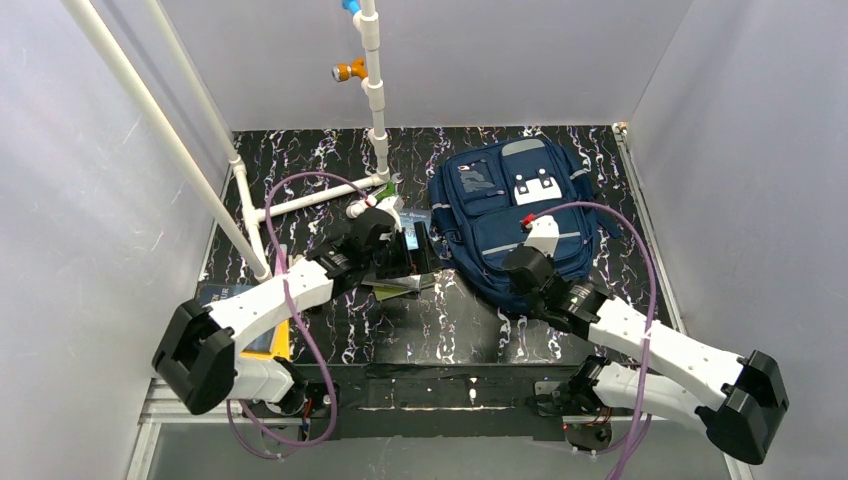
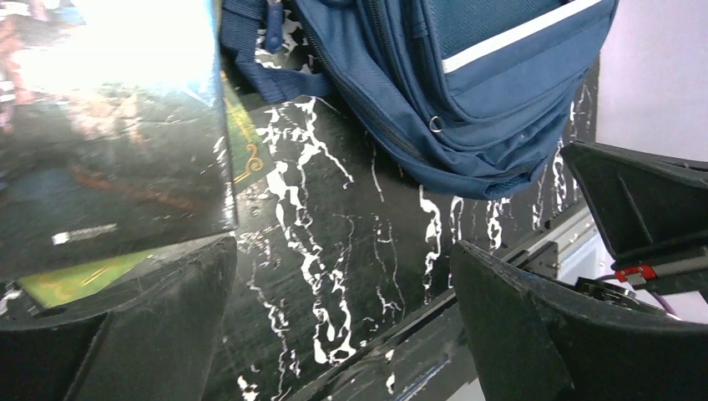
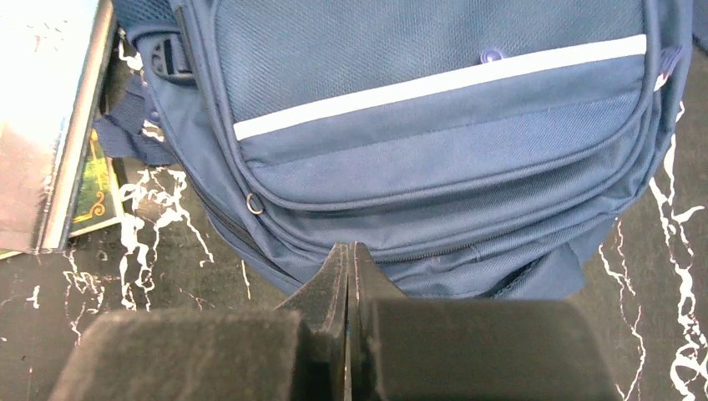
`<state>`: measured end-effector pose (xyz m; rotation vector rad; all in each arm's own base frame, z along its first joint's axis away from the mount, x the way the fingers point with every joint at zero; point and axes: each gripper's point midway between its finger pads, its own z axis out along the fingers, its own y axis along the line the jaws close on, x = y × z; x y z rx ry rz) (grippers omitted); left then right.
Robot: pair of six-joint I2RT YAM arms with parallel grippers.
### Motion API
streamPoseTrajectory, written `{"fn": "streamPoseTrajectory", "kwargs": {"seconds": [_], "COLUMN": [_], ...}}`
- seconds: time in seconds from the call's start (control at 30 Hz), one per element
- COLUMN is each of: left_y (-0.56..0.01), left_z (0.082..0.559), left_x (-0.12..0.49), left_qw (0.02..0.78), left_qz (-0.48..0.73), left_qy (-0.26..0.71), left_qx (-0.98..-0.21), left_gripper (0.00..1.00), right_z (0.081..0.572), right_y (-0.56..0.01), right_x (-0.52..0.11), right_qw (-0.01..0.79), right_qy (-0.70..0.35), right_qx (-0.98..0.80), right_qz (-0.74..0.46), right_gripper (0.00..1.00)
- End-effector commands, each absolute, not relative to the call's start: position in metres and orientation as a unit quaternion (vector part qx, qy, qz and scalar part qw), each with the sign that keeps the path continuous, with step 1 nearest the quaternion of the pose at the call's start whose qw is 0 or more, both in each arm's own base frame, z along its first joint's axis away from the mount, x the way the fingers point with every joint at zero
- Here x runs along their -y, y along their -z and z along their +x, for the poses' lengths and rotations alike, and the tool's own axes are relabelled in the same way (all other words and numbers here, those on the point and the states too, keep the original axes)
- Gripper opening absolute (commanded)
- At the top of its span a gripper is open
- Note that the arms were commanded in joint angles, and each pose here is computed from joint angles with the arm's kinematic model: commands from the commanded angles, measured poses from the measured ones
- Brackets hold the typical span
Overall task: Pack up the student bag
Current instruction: Unzip the student bag at the center of the board.
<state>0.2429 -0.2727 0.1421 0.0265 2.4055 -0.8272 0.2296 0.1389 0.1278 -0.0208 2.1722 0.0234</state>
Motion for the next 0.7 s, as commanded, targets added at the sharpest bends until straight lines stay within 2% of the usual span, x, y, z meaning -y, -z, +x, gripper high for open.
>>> {"fn": "streamPoseTrajectory", "kwargs": {"seconds": [0.0,0.07,0.1,0.17,0.2,0.27,0.4,0.53,0.6,0.63,0.67], "left_y": [-0.162,-0.154,-0.151,-0.146,-0.145,-0.147,-0.154,-0.15,-0.145,-0.143,-0.14], "left_z": [0.252,0.257,0.26,0.271,0.275,0.284,0.287,0.273,0.267,0.267,0.266], "left_x": [0.306,0.311,0.314,0.313,0.311,0.306,0.3,0.293,0.287,0.283,0.278], "left_qw": [0.278,0.268,0.268,0.274,0.279,0.292,0.296,0.282,0.284,0.288,0.29], "left_qz": [0.015,0.018,0.025,0.036,0.038,0.037,0.023,0.017,0.012,0.007,0.003], "left_qy": [0.383,0.381,0.377,0.358,0.346,0.333,0.354,0.364,0.36,0.355,0.348], "left_qx": [-0.881,-0.885,-0.886,-0.892,-0.895,-0.896,-0.887,-0.888,-0.889,-0.89,-0.892], "left_gripper": [0.99,0.99,0.99,0.94,0.94,0.93,0.98,0.98,0.98,0.98,0.98], "right_z": [0.241,0.24,0.236,0.231,0.231,0.237,0.251,0.266,0.274,0.278,0.28], "right_y": [-0.153,-0.148,-0.143,-0.131,-0.126,-0.118,-0.102,-0.092,-0.082,-0.081,-0.08], "right_x": [-0.147,-0.161,-0.177,-0.199,-0.203,-0.204,-0.213,-0.213,-0.197,-0.187,-0.182], "right_qw": [0.496,0.477,0.457,0.426,0.416,0.404,0.399,0.416,0.427,0.436,0.443], "right_qy": [-0.017,-0.03,-0.056,-0.082,-0.08,-0.057,-0.007,0.066,0.127,0.159,0.174], "right_qx": [-0.868,-0.875,-0.88,-0.885,-0.887,-0.891,-0.886,-0.876,-0.87,-0.865,-0.862], "right_qz": [-0.028,-0.078,-0.115,-0.168,-0.182,-0.197,-0.238,-0.236,-0.211,-0.192,-0.175], "right_gripper": [0.01,0.02,0.13,0.44,0.56,0.68,0.72,0.83,0.81,0.77,0.68]}}
